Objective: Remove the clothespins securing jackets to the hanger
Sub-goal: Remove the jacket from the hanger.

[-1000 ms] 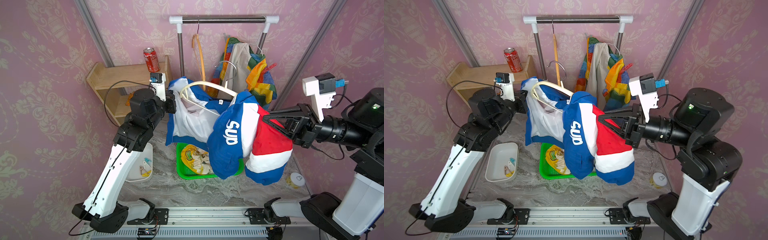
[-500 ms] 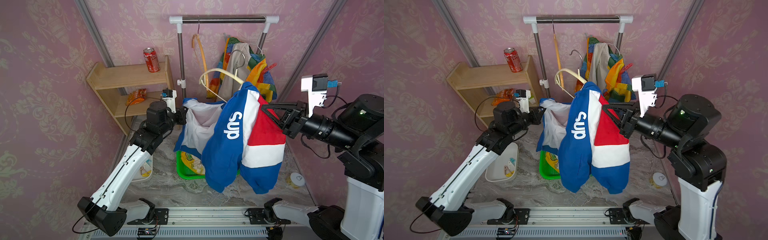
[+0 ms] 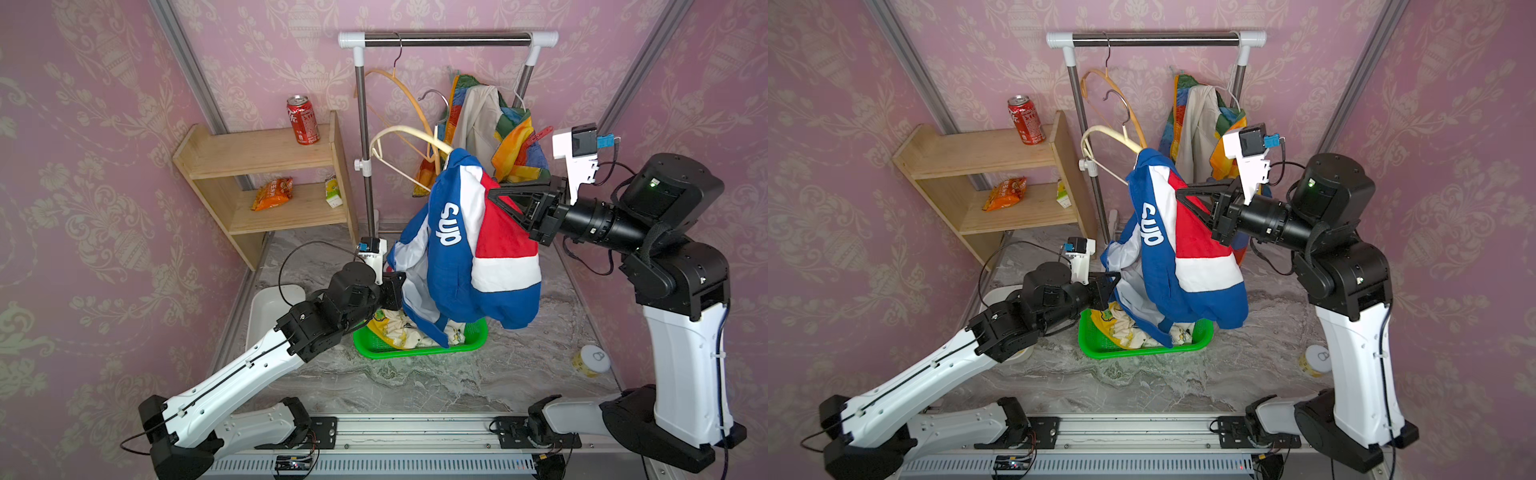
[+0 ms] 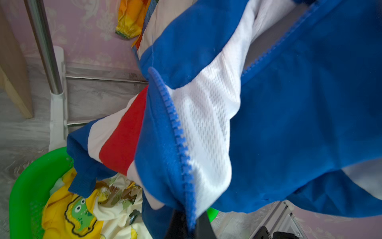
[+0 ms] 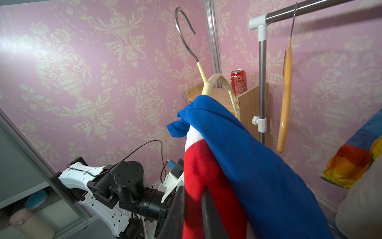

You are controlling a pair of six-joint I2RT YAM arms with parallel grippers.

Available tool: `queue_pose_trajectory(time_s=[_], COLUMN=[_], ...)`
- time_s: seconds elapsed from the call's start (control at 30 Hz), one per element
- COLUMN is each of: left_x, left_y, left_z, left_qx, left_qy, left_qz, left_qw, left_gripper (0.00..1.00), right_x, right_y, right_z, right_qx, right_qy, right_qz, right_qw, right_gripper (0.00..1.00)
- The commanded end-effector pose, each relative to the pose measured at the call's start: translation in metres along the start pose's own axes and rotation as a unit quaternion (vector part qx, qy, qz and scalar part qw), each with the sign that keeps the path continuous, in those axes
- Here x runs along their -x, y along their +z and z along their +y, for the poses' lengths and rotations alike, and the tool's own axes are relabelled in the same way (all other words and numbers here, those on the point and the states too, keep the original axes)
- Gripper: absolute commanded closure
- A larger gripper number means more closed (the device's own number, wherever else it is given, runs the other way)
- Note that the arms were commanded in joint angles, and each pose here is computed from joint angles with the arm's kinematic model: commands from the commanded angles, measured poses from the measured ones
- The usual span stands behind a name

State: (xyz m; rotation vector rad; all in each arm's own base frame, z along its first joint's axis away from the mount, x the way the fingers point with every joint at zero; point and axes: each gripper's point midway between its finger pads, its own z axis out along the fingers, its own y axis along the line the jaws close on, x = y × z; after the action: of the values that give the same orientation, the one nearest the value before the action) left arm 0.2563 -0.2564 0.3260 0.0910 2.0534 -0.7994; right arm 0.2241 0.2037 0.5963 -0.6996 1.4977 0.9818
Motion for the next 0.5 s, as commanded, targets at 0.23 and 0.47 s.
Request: queue_pose_trajectory(time_s=[0.23,0.47], left_x=[-0.060,-0.079], left_y=[0.015,0.033], left_z=[0.113,0.125], left_qx=[0.236,0.260], left_qy=[0.022,0.001], left_qz=[0.033,0.059], left_qw=[0.971,0.964], left_gripper=[1.00,0.94], right_x=[-0.057,-0.083], right_y=[0.006,0.035], right_z=[0.011,-0.014], right_qx=[0.061,0.069], right_qy=[0.000,0.010], right_qz=[0.052,0.091], right_qw=[0.997,0.993], right_gripper=[1.00,1.00])
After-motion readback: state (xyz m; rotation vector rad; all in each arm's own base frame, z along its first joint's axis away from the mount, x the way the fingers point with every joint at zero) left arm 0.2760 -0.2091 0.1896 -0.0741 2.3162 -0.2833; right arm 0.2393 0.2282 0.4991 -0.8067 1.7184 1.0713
